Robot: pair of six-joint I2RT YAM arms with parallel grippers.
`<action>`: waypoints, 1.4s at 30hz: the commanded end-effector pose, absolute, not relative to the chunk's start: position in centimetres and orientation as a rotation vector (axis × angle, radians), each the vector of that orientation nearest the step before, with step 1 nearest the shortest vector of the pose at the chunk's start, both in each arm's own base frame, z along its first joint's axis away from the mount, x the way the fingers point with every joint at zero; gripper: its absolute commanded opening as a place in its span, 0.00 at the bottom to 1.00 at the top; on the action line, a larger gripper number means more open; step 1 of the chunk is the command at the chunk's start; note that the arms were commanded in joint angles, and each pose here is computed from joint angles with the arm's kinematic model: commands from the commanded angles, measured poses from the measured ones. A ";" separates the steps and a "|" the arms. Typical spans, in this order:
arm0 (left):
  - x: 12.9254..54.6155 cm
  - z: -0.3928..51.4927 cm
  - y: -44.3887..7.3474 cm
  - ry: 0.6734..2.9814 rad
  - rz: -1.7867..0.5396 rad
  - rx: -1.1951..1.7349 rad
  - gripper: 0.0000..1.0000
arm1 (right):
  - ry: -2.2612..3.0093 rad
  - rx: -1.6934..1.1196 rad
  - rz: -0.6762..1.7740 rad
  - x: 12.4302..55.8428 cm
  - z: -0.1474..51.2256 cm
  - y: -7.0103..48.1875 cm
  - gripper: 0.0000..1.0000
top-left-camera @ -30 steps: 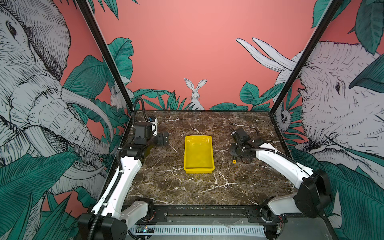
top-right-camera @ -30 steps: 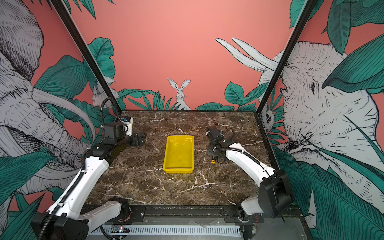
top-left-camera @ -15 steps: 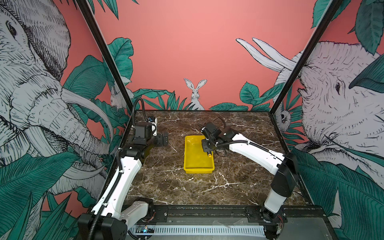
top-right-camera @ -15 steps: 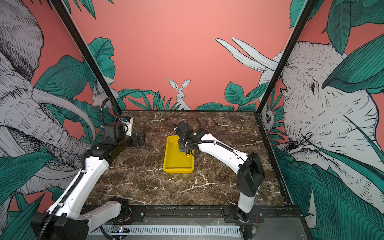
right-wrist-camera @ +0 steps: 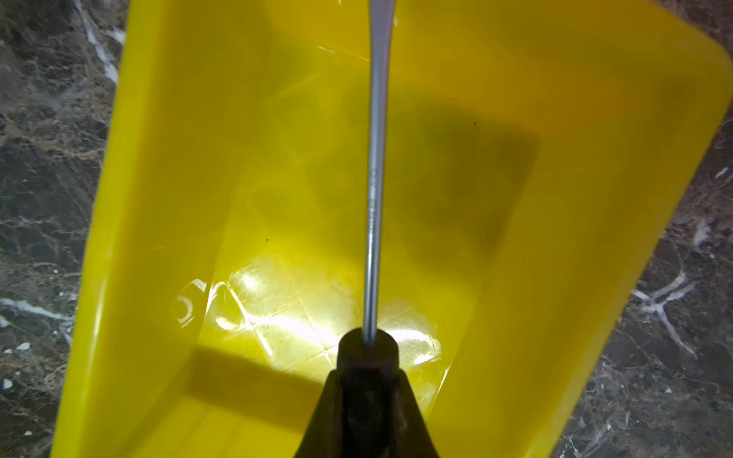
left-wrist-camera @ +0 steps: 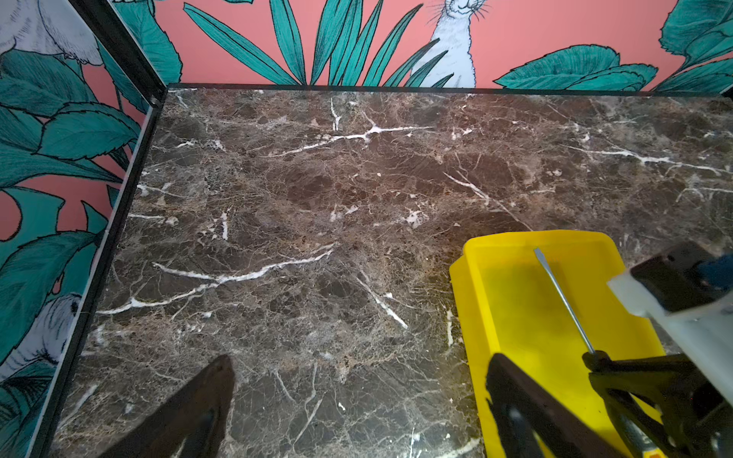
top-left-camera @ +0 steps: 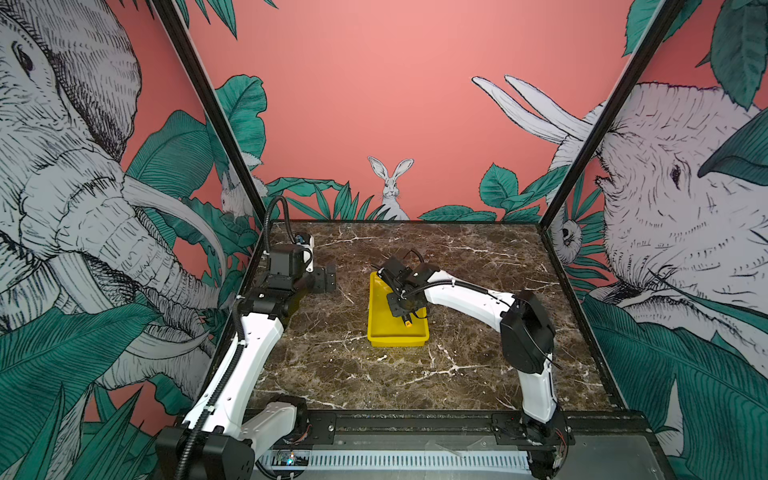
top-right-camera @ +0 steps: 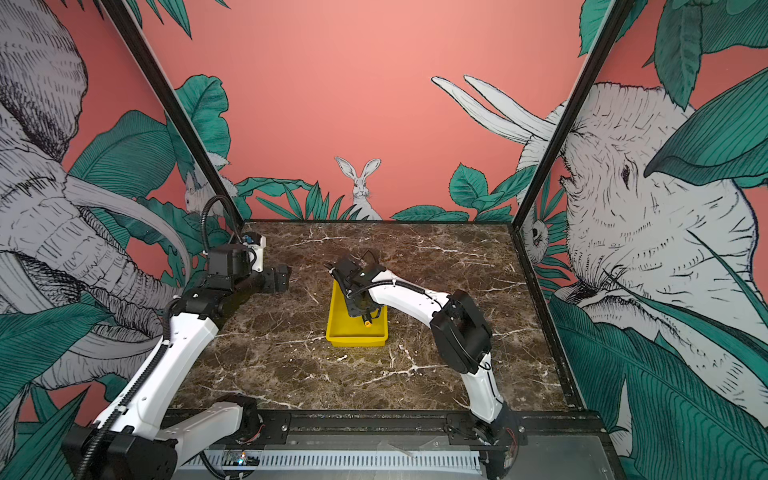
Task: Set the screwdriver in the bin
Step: 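Carry the screwdriver over the yellow bin and lower it inside, then open the right gripper to release the screwdriver into the bin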
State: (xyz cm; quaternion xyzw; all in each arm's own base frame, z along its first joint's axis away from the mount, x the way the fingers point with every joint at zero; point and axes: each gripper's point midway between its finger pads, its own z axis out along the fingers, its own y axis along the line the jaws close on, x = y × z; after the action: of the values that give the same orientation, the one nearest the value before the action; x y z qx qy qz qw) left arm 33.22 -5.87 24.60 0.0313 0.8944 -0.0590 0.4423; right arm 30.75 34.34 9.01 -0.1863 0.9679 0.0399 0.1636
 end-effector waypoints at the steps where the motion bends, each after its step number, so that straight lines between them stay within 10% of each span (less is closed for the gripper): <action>1: 32.7 24.4 -5.5 2.228 -0.125 0.084 1.00 | 2.747 -0.557 0.126 31.0 8.7 35.3 0.04; 42: 32.4 24.3 -5.0 2.230 -0.092 0.086 1.00 | 2.703 -0.562 0.080 32.5 9.1 35.8 0.30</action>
State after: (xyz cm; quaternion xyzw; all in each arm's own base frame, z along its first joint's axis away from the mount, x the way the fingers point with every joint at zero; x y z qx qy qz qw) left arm 33.08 -5.52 24.62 0.0356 0.8947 -0.0464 0.4429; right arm 32.05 35.70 6.22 -0.1938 0.9672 0.0287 0.1614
